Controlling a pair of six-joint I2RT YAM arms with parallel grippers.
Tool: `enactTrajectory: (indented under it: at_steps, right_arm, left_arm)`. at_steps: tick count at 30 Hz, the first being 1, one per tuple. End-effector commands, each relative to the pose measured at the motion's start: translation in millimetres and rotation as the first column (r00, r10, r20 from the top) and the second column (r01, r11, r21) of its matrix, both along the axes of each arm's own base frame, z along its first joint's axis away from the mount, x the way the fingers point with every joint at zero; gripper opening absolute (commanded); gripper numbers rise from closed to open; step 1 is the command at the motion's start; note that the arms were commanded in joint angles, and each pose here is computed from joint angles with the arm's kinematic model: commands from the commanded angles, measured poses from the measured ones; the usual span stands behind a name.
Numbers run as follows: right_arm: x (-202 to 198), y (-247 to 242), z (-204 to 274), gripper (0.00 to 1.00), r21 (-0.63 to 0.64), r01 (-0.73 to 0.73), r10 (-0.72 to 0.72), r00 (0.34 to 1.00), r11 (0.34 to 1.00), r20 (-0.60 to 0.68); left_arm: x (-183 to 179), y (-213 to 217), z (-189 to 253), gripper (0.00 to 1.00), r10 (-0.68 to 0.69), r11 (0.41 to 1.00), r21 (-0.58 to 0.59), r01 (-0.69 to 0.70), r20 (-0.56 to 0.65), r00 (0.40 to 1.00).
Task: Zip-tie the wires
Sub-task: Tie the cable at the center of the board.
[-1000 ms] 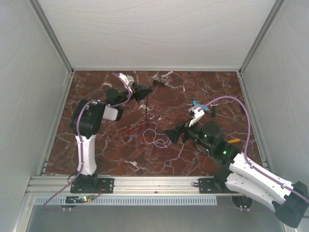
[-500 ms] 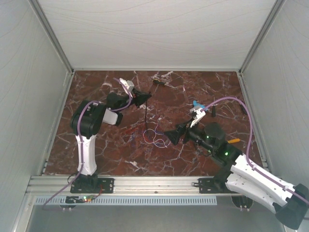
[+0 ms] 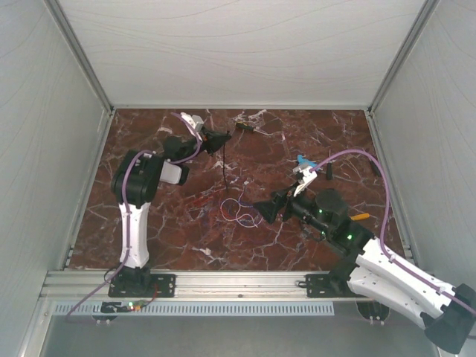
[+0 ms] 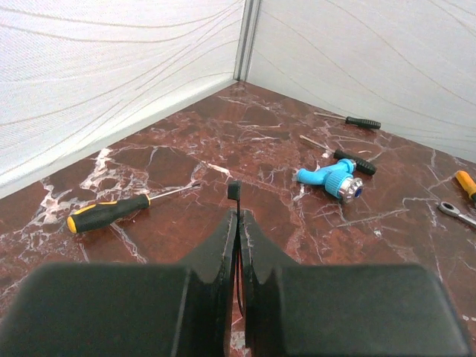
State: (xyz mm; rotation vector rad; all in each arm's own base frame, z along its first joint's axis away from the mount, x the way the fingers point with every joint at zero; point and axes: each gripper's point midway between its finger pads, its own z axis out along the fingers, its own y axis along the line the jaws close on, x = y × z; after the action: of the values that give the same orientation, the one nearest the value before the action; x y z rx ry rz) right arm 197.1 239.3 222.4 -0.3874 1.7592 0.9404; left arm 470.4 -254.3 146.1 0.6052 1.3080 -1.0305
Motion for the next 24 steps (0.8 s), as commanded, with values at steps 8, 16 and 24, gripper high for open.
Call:
enactTrajectory:
  at_steps: [8, 16, 24]
  right_arm:
    - [0, -1, 11, 0.78, 0.025, -0.002, 0.001, 0.999, 1.000, 0.032]
    - [-6, -3, 4, 0.78, 0.039, -0.011, 0.010, 1.000, 0.999, 0.007]
    - [-13, -10, -1, 0.78, 0.044, -0.006, 0.006, 1.000, 0.999, -0.012]
  left_arm:
    - [-26, -11, 13, 0.00, -0.026, 1.000, 0.000, 0.026, 0.121, 0.992]
    - [-64, -24, 14, 0.00, -0.035, 0.999, -0.018, 0.038, 0.149, 0.988]
    - [-91, -30, 16, 0.00, -0.023, 0.999, -0.029, 0.028, 0.161, 0.987]
